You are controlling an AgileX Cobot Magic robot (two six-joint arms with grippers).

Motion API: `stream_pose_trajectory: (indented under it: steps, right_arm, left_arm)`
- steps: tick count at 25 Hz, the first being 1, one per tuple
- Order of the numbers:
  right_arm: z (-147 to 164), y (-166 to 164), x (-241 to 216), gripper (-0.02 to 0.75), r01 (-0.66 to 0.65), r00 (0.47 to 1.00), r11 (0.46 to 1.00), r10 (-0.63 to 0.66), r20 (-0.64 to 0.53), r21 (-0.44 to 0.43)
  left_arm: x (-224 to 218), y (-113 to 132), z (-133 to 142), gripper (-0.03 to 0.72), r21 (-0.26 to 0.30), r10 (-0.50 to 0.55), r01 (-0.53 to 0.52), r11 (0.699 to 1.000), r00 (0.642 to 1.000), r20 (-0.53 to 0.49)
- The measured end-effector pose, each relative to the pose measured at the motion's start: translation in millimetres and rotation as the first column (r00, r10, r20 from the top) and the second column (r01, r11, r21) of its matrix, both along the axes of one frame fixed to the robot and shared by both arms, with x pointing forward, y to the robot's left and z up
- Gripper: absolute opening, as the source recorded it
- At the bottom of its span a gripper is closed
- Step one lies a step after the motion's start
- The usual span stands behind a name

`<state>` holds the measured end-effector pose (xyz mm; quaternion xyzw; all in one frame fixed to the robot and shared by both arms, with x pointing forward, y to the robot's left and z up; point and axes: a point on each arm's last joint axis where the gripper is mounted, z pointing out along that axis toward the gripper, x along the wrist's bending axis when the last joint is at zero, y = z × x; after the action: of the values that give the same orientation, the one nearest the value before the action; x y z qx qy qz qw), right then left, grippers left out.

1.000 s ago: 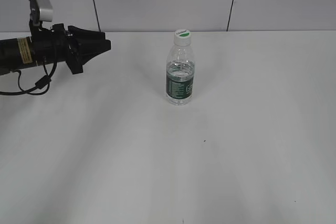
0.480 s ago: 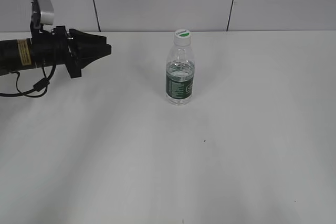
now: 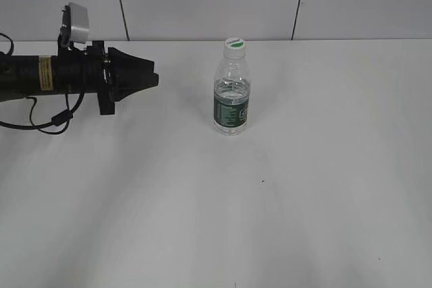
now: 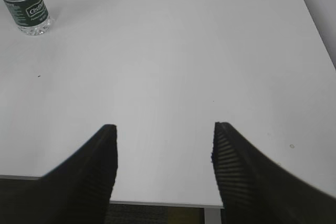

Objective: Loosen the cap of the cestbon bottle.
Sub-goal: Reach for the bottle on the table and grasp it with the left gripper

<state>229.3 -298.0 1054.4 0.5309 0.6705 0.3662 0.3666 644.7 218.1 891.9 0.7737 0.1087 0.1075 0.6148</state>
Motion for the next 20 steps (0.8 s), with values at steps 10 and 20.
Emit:
stream_pose_trajectory:
  steps: [10, 20]
  right_arm:
    - [0.0, 0.0, 0.0, 0.443, 0.000, 1.000, 1.000, 0.000, 0.000, 0.000]
    - [0.0, 0.0, 0.0, 0.443, 0.000, 1.000, 1.000, 0.000, 0.000, 0.000]
  left_arm:
    - [-0.5, -3.2, 0.1, 0.246, -0.001, -0.007, 0.007, 1.000, 1.000, 0.001]
    - [-0.3, -3.9, 0.5, 0.423, -0.005, -0.003, 0.003, 1.000, 1.000, 0.002]
